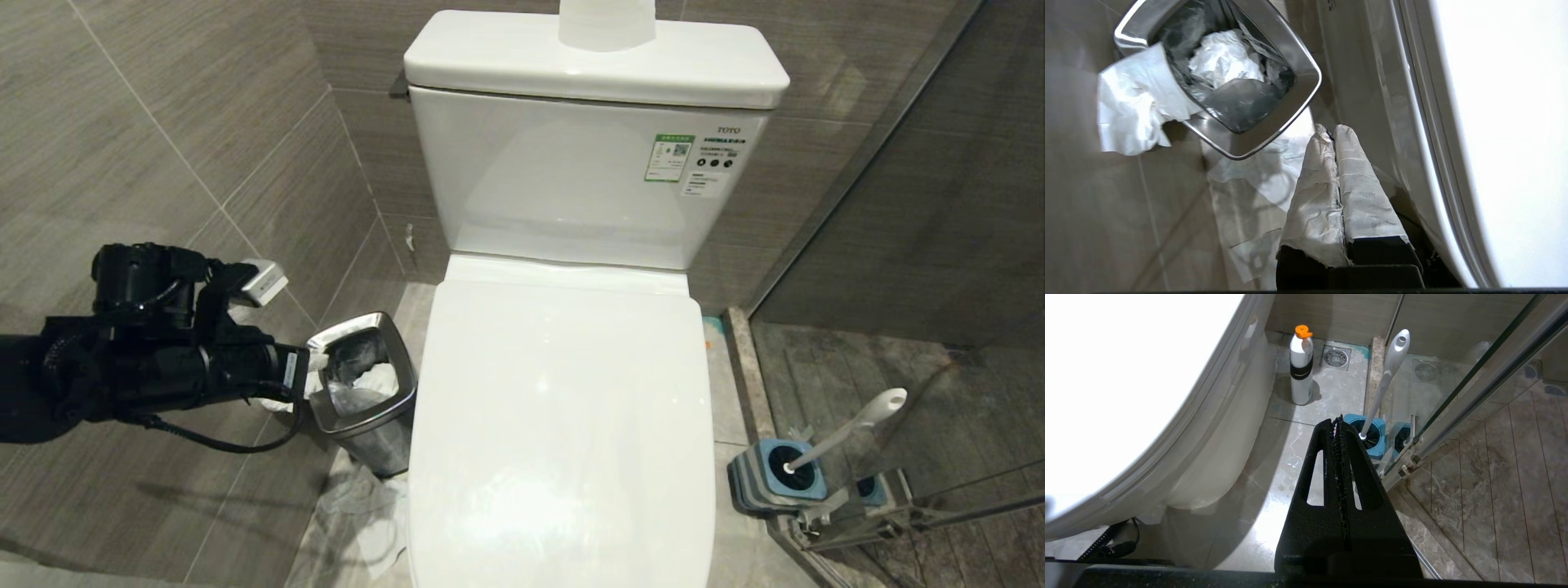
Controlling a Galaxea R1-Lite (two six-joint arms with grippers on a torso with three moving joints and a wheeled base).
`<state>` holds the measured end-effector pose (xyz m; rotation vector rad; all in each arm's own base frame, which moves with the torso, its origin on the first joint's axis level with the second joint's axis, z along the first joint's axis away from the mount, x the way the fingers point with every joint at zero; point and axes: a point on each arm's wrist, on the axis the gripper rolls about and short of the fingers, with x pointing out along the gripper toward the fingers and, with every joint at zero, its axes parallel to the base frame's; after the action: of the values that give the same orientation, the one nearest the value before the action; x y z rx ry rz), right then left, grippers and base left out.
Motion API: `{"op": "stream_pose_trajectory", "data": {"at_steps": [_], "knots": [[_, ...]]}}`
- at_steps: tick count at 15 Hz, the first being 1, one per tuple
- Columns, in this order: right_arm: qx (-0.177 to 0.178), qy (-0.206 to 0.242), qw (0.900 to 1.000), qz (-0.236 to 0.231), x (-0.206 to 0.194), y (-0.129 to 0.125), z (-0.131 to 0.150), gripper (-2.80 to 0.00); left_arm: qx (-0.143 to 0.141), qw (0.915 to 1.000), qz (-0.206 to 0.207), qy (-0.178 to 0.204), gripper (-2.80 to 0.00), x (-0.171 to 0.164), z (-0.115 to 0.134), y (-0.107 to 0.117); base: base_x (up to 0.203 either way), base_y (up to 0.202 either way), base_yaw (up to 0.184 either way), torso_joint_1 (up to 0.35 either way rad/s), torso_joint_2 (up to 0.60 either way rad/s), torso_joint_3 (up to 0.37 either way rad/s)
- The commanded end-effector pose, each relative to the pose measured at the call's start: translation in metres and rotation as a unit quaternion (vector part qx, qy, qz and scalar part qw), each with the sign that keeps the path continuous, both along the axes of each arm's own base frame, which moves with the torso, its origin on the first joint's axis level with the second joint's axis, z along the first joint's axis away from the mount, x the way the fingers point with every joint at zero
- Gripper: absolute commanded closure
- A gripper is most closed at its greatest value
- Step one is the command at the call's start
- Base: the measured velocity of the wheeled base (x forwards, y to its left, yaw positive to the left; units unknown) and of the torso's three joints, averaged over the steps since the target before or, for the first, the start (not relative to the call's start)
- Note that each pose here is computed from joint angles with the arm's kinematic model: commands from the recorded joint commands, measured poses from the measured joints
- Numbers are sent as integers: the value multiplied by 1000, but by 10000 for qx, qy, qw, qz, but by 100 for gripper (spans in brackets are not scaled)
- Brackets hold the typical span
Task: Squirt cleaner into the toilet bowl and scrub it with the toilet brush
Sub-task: Use the left hand to lift the toilet lid slightly
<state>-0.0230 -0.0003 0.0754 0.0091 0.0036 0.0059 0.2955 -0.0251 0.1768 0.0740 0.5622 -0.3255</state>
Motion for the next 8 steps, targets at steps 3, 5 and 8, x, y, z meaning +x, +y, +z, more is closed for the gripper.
{"op": "stream_pose_trajectory", "data": {"at_steps": [3, 5, 8], "knots": [[0, 5, 10000, 2, 0, 0, 0, 0, -495, 9979, -61, 420, 0, 10, -17, -2, 0, 0, 0, 0, 0, 0], [0, 5, 10000, 6, 0, 0, 0, 0, -932, 9935, -175, 624, 0, 11, -21, -4, 0, 0, 0, 0, 0, 0], [0, 5, 10000, 2, 0, 0, 0, 0, -1528, 9856, -6, 726, 0, 23, -30, -6, 0, 0, 0, 0, 0, 0]]}}
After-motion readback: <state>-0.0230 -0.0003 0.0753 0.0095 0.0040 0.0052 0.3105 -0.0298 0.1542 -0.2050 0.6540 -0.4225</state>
